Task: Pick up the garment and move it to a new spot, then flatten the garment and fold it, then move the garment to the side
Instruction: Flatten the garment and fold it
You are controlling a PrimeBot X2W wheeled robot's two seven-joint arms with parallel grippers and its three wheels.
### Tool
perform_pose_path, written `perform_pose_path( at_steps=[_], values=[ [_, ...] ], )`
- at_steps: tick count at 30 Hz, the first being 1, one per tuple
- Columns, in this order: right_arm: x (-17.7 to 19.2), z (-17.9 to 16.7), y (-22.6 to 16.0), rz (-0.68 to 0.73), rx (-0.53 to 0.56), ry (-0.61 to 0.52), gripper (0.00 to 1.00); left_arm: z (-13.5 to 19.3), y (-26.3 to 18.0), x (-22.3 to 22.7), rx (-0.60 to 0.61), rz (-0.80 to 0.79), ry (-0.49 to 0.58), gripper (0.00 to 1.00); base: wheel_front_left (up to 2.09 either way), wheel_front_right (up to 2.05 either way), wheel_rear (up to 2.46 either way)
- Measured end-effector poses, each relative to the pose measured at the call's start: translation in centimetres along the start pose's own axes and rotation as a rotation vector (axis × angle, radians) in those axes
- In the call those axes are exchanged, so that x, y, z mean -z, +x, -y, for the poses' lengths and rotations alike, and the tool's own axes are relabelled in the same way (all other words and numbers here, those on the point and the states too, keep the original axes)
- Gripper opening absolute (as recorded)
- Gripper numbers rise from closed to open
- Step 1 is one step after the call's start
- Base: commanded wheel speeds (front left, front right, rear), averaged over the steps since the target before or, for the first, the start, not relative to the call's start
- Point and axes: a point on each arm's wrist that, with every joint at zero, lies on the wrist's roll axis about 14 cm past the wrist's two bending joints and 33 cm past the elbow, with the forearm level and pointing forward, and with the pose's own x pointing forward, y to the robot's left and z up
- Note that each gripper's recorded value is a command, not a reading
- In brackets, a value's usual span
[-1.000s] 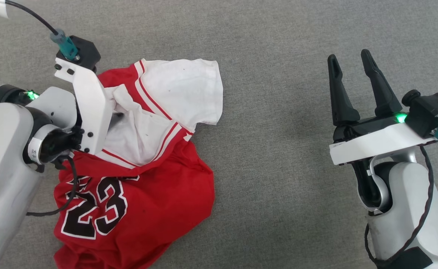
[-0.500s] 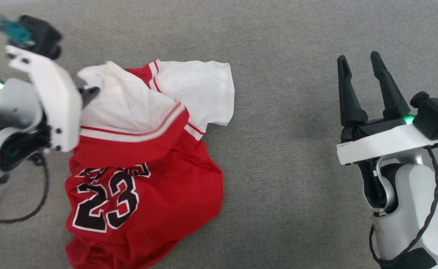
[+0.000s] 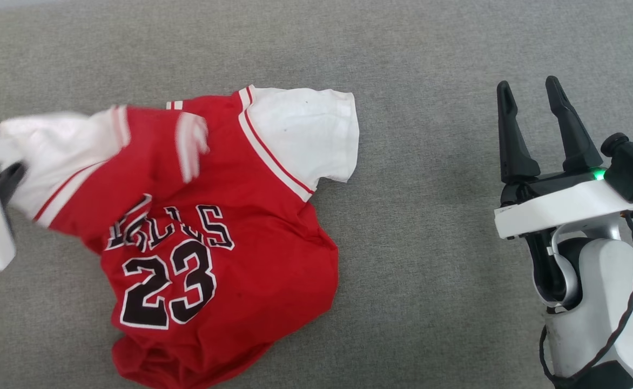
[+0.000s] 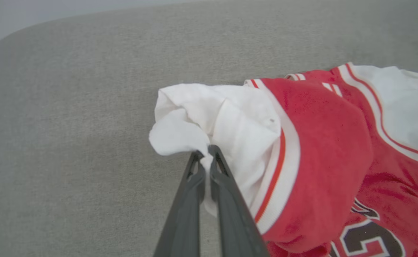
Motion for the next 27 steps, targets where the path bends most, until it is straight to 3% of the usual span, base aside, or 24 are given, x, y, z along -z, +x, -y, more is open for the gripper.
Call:
perform_pose_path(
  at_steps=[8, 17, 18, 19, 20, 27],
  values=[
    [0.1, -0.5, 0.1, -0.011, -0.012, -0.004, 1.00, -5.3, -0.8, 6.0, -0.166, -0.100, -0.112, 0.00, 0.00, 0.00, 0.00],
    [0.1, -0.9, -0.1, -0.027, -0.021, -0.004, 1.00, -7.3, -1.0, 13.0, -0.215, -0.271, -0.225, 0.00, 0.00, 0.00, 0.00],
    [0.1, -0.9, -0.1, -0.029, -0.022, -0.005, 1.00, -7.4, -1.1, 13.2, -0.212, -0.277, -0.231, 0.24, 0.00, 0.00, 0.00],
    [0.0, -1.0, -0.1, -0.028, -0.024, -0.005, 1.00, -7.4, -1.1, 13.2, -0.206, -0.280, -0.232, 0.82, 0.00, 0.00, 0.00],
    [-0.1, -1.1, -0.1, -0.027, -0.027, -0.005, 1.00, -7.5, -1.1, 13.1, -0.198, -0.282, -0.223, 1.00, 0.00, 0.00, 0.00],
    [0.0, -1.6, -0.3, -0.046, -0.038, -0.012, 1.00, -8.3, -1.1, 11.1, -0.175, -0.264, -0.200, 1.00, 0.00, 0.00, 0.00]
  ],
)
